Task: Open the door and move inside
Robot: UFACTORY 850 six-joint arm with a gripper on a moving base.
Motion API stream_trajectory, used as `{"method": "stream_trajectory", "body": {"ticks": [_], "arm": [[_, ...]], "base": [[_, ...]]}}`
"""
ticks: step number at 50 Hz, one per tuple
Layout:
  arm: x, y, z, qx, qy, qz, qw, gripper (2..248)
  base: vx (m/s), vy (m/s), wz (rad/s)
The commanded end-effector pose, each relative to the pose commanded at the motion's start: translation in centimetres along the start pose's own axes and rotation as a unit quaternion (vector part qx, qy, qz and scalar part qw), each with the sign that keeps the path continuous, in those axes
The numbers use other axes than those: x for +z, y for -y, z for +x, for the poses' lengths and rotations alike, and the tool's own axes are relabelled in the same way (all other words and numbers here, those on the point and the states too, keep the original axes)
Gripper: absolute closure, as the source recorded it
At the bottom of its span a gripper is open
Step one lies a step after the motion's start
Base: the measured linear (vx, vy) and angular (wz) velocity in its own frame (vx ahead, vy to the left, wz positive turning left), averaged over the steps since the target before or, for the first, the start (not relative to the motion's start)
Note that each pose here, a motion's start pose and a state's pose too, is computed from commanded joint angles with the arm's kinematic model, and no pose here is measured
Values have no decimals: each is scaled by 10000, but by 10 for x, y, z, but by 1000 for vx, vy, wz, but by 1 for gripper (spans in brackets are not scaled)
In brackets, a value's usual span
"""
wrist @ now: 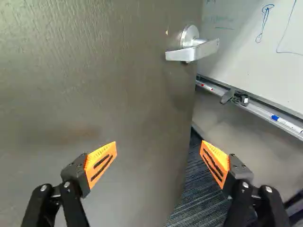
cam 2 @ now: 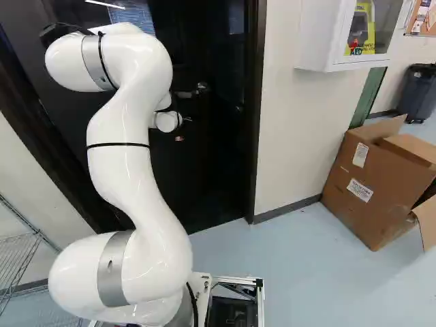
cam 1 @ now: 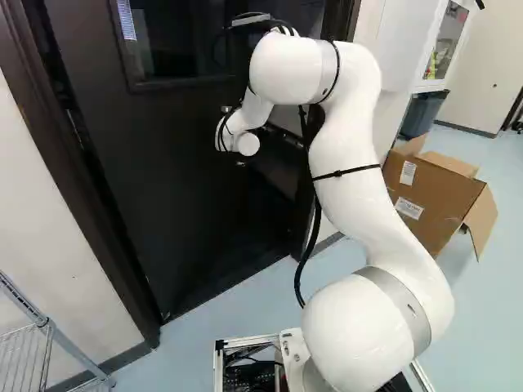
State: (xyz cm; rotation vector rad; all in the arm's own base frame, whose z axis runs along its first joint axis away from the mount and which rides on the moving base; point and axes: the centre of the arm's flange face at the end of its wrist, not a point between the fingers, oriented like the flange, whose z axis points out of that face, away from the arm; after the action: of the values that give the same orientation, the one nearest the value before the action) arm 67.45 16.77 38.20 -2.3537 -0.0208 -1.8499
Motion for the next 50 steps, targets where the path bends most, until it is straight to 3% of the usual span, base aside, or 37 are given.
{"method": "stream_trajectory", "body": {"ticks": [32, 50], "arm": [[-49, -22, 0, 3, 190, -142, 9997, 3], [-47, -1, -3, -35, 189, 15, 9998, 3]], "base": [[0, 0, 0], [0, 0, 0]]}}
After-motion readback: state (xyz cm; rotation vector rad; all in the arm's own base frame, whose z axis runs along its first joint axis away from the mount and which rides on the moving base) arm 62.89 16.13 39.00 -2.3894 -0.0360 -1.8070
